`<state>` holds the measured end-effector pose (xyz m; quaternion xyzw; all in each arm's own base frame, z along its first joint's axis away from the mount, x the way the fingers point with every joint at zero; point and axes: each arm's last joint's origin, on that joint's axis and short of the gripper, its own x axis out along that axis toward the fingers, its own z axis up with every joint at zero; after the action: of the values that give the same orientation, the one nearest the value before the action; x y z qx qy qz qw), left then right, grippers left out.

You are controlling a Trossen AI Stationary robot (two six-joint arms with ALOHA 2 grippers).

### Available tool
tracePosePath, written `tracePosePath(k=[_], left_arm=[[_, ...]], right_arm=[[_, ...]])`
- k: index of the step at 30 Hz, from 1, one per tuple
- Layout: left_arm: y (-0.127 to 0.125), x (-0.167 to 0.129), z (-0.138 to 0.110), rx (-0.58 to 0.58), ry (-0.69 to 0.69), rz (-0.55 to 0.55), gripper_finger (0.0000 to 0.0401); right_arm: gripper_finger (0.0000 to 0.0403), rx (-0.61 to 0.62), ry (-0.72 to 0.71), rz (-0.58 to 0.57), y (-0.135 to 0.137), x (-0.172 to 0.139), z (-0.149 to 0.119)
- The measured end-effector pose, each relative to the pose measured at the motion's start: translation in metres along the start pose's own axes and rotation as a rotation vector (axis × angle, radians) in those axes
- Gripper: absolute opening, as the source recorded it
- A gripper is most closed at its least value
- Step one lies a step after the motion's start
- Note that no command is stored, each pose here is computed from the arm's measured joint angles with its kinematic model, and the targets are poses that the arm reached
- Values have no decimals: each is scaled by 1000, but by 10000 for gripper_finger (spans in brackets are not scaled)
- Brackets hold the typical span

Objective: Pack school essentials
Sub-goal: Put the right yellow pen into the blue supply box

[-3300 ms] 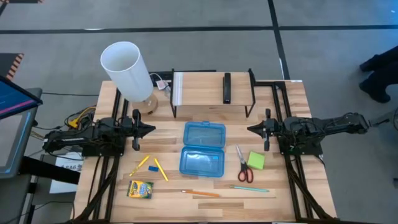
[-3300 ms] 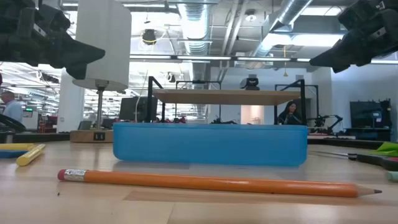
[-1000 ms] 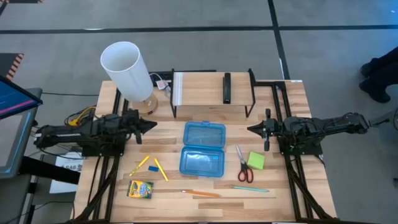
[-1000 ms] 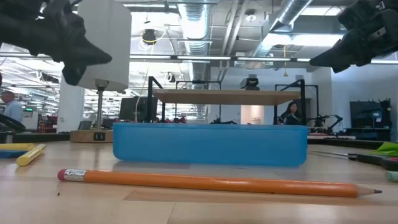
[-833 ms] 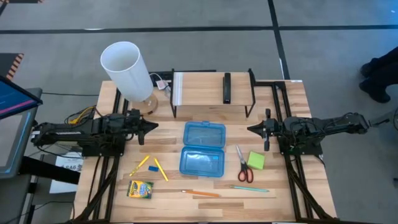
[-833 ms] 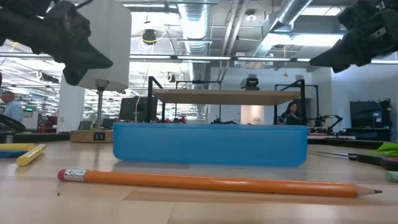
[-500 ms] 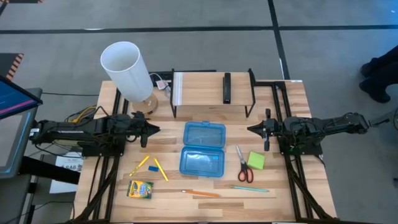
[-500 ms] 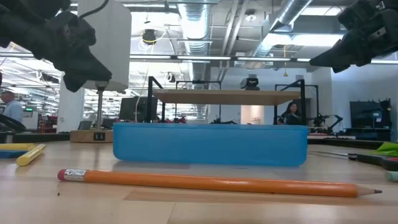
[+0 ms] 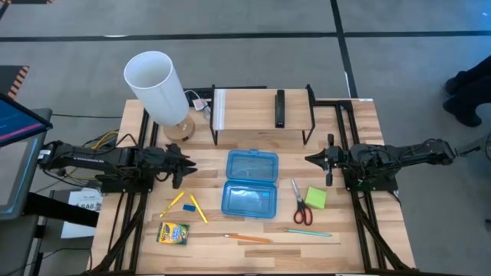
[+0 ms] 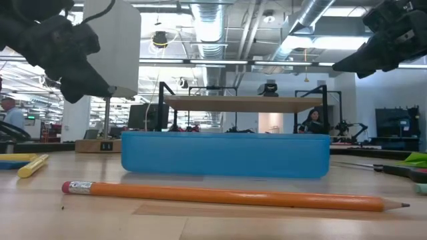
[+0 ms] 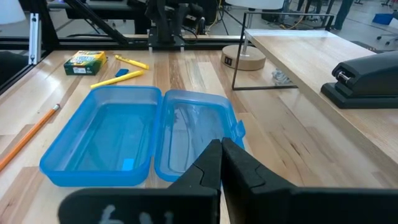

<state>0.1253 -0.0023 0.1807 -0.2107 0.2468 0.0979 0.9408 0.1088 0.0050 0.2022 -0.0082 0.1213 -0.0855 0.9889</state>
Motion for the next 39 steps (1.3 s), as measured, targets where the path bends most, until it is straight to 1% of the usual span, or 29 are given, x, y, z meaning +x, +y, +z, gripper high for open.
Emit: tracePosePath(k=[5, 12, 16, 19, 26, 28, 32, 39], left_arm=[[-3, 1, -8, -20, 62, 14, 106], [-14, 9, -11, 2, 112, -3, 105], [-28, 11, -2, 43, 146, 6, 105], [-40, 15, 4, 102, 179, 0, 105], [-64, 30, 1, 206, 286, -10, 106], [-70, 36, 0, 230, 311, -9, 111], [-79, 46, -4, 294, 364, -1, 136], [-89, 65, -19, 400, 466, 25, 179]], right_arm=[[28, 0, 0, 0, 0, 0, 0], [27, 0, 0, 0, 0, 0, 0], [27, 0, 1, 0, 0, 0, 0], [27, -1, 3, 0, 0, 0, 0], [27, -2, 7, 0, 0, 0, -1], [27, -2, 7, 0, 0, 0, -1], [28, -2, 8, 0, 0, 0, -1], [27, -5, 17, 0, 0, 0, -2]])
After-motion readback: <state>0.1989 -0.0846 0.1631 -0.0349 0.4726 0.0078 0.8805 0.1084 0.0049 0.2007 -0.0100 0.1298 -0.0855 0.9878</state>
